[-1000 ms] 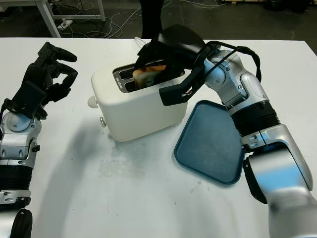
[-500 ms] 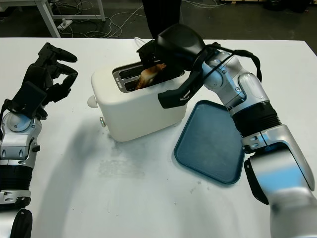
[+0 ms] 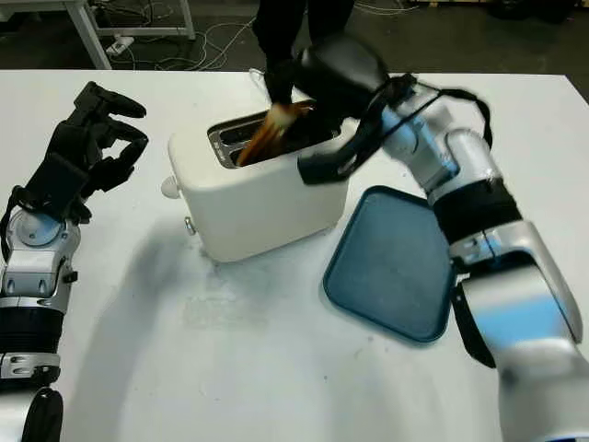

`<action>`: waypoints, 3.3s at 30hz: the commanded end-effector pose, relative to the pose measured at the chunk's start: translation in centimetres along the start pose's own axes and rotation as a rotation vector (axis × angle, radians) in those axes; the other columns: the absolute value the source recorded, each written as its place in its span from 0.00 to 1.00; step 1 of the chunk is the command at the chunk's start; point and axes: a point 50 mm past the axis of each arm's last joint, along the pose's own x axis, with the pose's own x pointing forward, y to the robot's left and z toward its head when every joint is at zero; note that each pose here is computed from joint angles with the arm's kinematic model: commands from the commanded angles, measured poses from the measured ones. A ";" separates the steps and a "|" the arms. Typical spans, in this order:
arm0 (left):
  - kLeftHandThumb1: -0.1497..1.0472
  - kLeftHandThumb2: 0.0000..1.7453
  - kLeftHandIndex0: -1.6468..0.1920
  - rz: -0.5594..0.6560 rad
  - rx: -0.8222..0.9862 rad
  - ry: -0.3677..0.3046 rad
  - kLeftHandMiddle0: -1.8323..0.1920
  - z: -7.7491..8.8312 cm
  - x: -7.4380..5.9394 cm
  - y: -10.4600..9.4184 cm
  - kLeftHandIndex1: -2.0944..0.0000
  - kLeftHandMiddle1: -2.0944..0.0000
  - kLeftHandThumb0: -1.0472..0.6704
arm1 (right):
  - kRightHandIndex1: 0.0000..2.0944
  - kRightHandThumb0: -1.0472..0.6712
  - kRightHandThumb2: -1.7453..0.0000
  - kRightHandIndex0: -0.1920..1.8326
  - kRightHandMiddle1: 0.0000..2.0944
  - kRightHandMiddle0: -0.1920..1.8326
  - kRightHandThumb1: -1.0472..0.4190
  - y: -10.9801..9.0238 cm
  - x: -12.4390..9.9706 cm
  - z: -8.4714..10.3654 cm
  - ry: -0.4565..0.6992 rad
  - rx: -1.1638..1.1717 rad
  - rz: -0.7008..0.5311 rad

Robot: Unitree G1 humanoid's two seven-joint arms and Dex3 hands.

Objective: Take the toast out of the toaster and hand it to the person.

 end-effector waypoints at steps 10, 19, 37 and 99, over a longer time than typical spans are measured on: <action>0.89 0.13 0.90 0.007 -0.010 -0.006 0.91 -0.1 0.0 0.3 0.23 0.19 0.00 | 0.83 0.33 0.78 0.65 0.83 0.54 0.09 -6.9 -0.8 -3.6 0.163 0.320 -0.207; 0.89 0.12 0.90 0.011 -0.016 -0.002 0.91 -0.1 -0.1 0.4 0.24 0.20 0.00 | 0.83 0.36 0.76 0.60 0.83 0.48 0.09 -5.6 -2.7 -7.5 0.369 0.506 -0.258; 0.89 0.12 0.90 0.015 -0.008 -0.008 0.91 -0.2 -0.4 0.6 0.24 0.21 0.00 | 0.83 0.46 0.73 0.54 0.83 0.40 0.09 0.1 -6.2 -11.9 0.662 0.921 -0.392; 0.89 0.11 0.90 0.013 -0.010 0.006 0.91 -0.2 -0.4 0.7 0.23 0.19 0.00 | 0.83 0.50 0.70 0.46 0.83 0.28 0.09 9.6 -10.4 -12.7 0.825 1.130 -0.279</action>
